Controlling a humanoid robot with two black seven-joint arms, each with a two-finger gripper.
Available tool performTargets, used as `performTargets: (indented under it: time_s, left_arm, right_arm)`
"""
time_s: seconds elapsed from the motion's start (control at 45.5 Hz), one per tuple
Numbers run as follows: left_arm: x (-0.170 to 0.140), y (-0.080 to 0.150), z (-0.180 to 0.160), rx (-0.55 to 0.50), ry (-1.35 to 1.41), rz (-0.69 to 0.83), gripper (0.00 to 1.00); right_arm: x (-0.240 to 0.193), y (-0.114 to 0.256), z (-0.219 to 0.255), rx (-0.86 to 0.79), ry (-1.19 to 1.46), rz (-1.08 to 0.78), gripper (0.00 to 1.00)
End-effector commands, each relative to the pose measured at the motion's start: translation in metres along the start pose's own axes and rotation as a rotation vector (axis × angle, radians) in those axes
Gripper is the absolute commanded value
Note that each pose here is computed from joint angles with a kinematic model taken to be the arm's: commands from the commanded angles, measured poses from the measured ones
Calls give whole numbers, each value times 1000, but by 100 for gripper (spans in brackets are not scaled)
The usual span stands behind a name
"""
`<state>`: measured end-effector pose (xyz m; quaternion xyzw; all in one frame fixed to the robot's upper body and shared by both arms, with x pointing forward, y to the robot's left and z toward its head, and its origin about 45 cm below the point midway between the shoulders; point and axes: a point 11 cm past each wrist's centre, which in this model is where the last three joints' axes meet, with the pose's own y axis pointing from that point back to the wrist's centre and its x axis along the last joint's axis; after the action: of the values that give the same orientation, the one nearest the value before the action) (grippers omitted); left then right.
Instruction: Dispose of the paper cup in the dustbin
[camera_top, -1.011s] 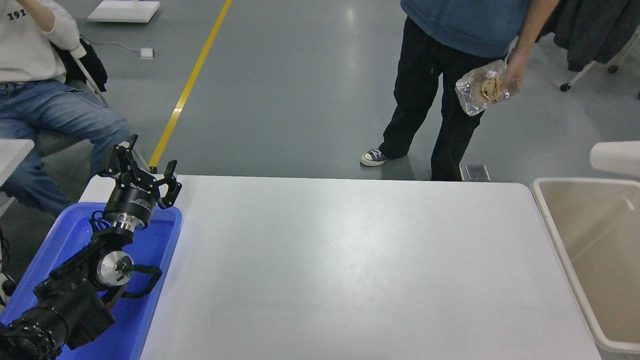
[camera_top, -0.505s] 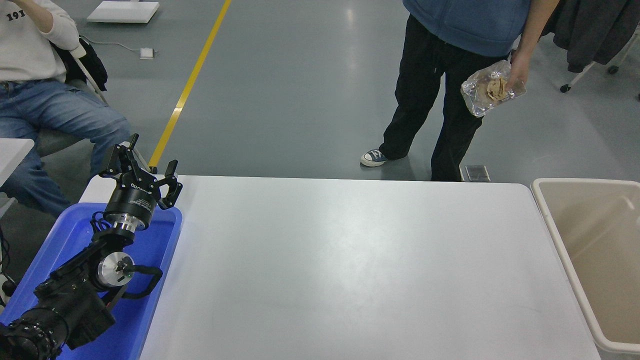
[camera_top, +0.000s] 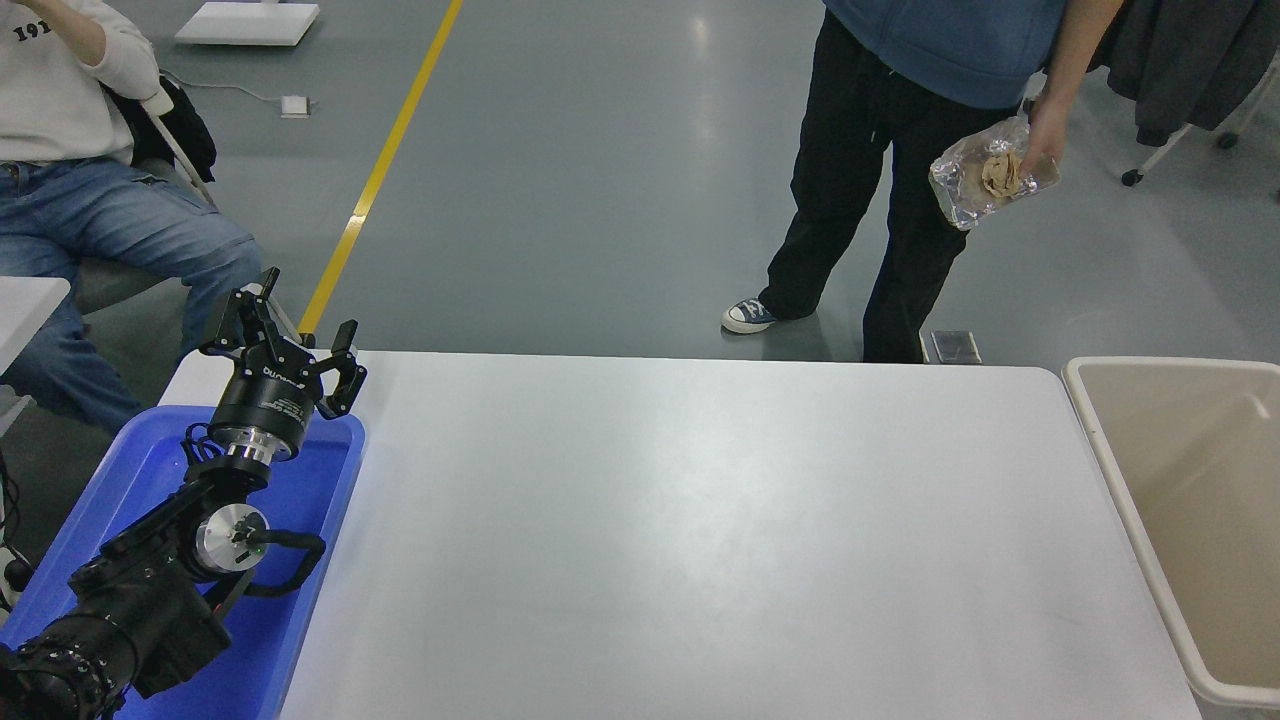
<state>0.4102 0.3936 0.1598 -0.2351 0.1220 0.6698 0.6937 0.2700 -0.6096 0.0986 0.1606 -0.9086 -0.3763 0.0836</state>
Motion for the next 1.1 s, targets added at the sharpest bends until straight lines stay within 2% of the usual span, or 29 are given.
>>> performTargets:
  time_s: [0.0,0.396,0.418,0.44,0.462,0.484,0.879,1.077]
  left_arm:
    - [0,0,0,0,0,0,100]
    - [0,0,0,-1,1,1,100]
    - [0,0,0,0,0,0,100]
    - [0,0,0,0,0,0,100]
    - [0,0,0,0,0,0,100]
    - [0,0,0,0,0,0,100]
    - [1,0,1,-1,-1,1,100]
    - [1,0,1,-1,-1,1,100]
  right_arm:
    - [-15,3,18,-41,-29,4,0]
    - [-37,5,23,-38,19,-208,0]
    - [-39,5,24,-36,31,-225,11]
    - [-40,5,23,-33,37,-241,29]
    - [-40,5,22,-31,41,-254,59]
    - [-41,5,21,-29,47,-272,98]
    - [-46,8,14,-10,129,-372,100]
    - [-57,23,-14,45,161,-666,100]
